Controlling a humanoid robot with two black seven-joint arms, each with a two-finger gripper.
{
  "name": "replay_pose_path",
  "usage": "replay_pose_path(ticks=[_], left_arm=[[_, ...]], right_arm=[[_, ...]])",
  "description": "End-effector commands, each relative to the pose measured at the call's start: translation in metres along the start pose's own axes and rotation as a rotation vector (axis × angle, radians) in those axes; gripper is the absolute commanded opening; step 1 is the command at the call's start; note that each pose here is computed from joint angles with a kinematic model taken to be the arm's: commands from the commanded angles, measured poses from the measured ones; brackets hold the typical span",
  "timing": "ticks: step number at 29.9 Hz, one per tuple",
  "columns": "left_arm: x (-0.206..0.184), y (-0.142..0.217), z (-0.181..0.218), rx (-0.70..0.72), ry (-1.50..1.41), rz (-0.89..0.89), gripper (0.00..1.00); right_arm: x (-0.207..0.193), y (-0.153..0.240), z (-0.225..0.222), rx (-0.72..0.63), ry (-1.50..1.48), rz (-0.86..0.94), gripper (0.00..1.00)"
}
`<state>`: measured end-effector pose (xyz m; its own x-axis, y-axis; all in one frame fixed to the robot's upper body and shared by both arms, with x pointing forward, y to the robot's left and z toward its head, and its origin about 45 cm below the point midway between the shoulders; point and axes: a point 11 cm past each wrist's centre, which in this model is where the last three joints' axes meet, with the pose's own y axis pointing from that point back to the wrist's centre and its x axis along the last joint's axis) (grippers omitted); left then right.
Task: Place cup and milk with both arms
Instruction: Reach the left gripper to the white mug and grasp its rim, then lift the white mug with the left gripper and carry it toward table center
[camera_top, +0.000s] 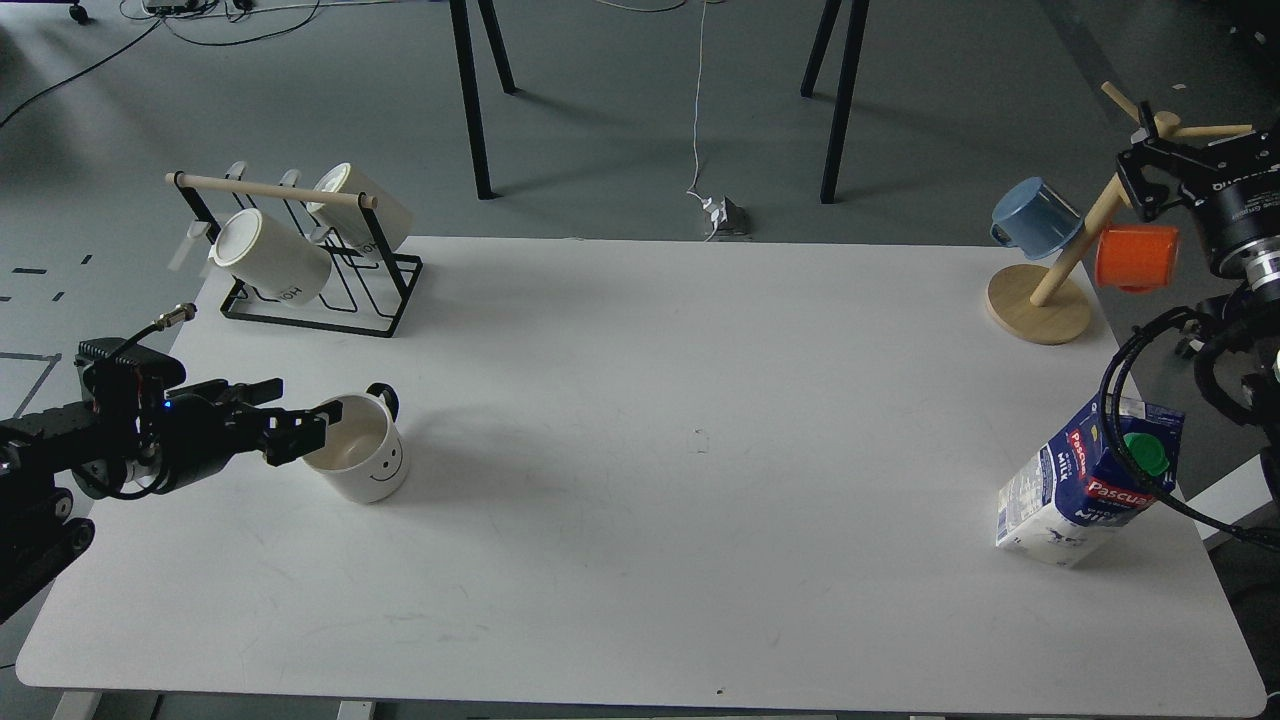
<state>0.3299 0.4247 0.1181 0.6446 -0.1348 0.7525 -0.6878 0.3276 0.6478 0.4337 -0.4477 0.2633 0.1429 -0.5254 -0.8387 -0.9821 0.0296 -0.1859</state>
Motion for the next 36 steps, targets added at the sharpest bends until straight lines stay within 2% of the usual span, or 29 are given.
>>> replay_pose_path(ticks=[1,7,10,13,14,16,19,22,25,28,31,36], left_arm=[[-0.005,-0.002,0.002,-0.001,-0.003,-0.012,0.75],[-0.013,-0.013,0.012,-0.015,-0.004,-0.014,0.67],[-0.015,-0.014,0.008,-0.002,-0.002,-0.021,0.48],[-0.015,-0.014,0.006,0.0,-0.013,-0.044,0.19],[-0.016,-0.014,0.006,-0.003,-0.018,-0.054,0.12],[-0.018,-0.014,0.008,-0.013,-0.024,-0.063,0.08],[-0.016,-0.015,0.008,-0.019,-0.025,-0.061,0.08],[-0.011,-0.017,0.012,-0.034,-0.027,-0.053,0.02],[0.013,-0.022,0.019,-0.055,-0.037,-0.041,0.01],[0.063,-0.028,0.049,-0.141,-0.062,-0.028,0.01],[0.096,-0.031,0.08,-0.212,-0.094,-0.024,0.01],[0.109,-0.061,0.137,-0.265,-0.143,-0.034,0.01]], right_arm=[[-0.002,-0.001,-0.002,0.008,-0.006,-0.004,0.99],[-0.003,-0.002,-0.001,0.006,-0.006,-0.007,0.99],[-0.002,-0.001,-0.002,0.008,-0.006,-0.006,0.99],[-0.002,-0.001,-0.002,0.008,-0.006,-0.006,0.99],[-0.002,-0.001,-0.002,0.008,-0.006,-0.006,0.99],[-0.002,-0.001,-0.002,0.008,-0.006,-0.006,0.99],[-0.002,-0.001,-0.002,0.008,-0.006,-0.006,0.99],[-0.002,-0.001,-0.001,0.007,-0.006,-0.004,0.99],[-0.001,-0.001,0.002,-0.001,-0.003,-0.003,0.99],[-0.004,-0.003,0.002,-0.001,-0.005,-0.01,0.99],[-0.006,-0.005,0.002,-0.002,-0.003,-0.016,0.99],[-0.007,-0.006,0.004,-0.002,-0.009,-0.017,0.99]])
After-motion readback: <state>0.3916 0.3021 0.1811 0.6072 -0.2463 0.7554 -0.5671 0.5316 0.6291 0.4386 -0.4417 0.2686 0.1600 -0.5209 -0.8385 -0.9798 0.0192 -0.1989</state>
